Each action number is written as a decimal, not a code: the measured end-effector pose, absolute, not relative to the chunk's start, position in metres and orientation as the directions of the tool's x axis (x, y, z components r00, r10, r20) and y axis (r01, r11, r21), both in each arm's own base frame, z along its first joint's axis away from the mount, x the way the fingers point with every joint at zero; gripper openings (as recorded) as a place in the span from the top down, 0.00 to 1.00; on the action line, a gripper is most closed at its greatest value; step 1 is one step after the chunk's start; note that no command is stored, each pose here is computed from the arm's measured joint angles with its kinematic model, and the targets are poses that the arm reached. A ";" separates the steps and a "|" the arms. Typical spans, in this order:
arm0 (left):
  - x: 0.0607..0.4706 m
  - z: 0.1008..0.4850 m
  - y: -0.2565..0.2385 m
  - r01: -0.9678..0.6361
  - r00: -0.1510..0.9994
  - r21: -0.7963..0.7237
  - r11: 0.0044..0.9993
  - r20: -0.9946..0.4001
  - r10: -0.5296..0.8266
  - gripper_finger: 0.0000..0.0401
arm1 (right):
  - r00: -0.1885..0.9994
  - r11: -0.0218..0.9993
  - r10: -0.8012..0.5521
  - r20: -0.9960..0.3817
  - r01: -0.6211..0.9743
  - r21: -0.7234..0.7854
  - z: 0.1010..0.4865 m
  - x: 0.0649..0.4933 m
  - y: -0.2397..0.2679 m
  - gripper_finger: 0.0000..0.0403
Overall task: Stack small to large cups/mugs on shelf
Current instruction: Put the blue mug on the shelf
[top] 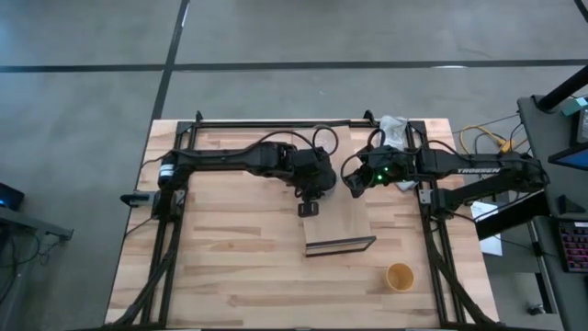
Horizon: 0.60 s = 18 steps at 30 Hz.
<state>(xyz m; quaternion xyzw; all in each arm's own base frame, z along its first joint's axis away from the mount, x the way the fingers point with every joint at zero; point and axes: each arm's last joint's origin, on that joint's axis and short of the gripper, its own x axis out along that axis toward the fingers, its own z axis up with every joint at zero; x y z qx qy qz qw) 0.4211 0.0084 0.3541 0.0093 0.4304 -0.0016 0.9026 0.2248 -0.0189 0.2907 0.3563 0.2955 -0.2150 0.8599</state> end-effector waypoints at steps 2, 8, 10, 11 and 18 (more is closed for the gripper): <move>0.419 0.354 0.008 0.018 0.618 0.027 0.999 -0.786 0.010 0.85 | 0.734 0.654 -0.159 -0.660 0.579 0.487 0.291 0.224 -0.019 0.98; 0.415 0.365 0.009 0.041 0.647 0.099 0.994 -0.761 0.049 0.85 | 0.740 0.654 -0.160 -0.654 0.575 0.491 0.292 0.224 -0.019 0.98; 0.415 0.371 0.009 0.040 0.660 0.102 0.994 -0.749 0.050 0.85 | 0.740 0.654 -0.160 -0.653 0.575 0.492 0.292 0.224 -0.019 0.98; 0.415 0.373 0.009 0.039 0.667 0.102 0.994 -0.743 0.050 0.85 | 0.741 0.654 -0.159 -0.653 0.575 0.492 0.292 0.224 -0.019 0.98; 0.414 0.378 0.009 0.042 0.680 0.109 0.993 -0.731 0.052 0.85 | 0.741 0.662 -0.163 -0.651 0.571 0.485 0.293 0.224 -0.019 0.98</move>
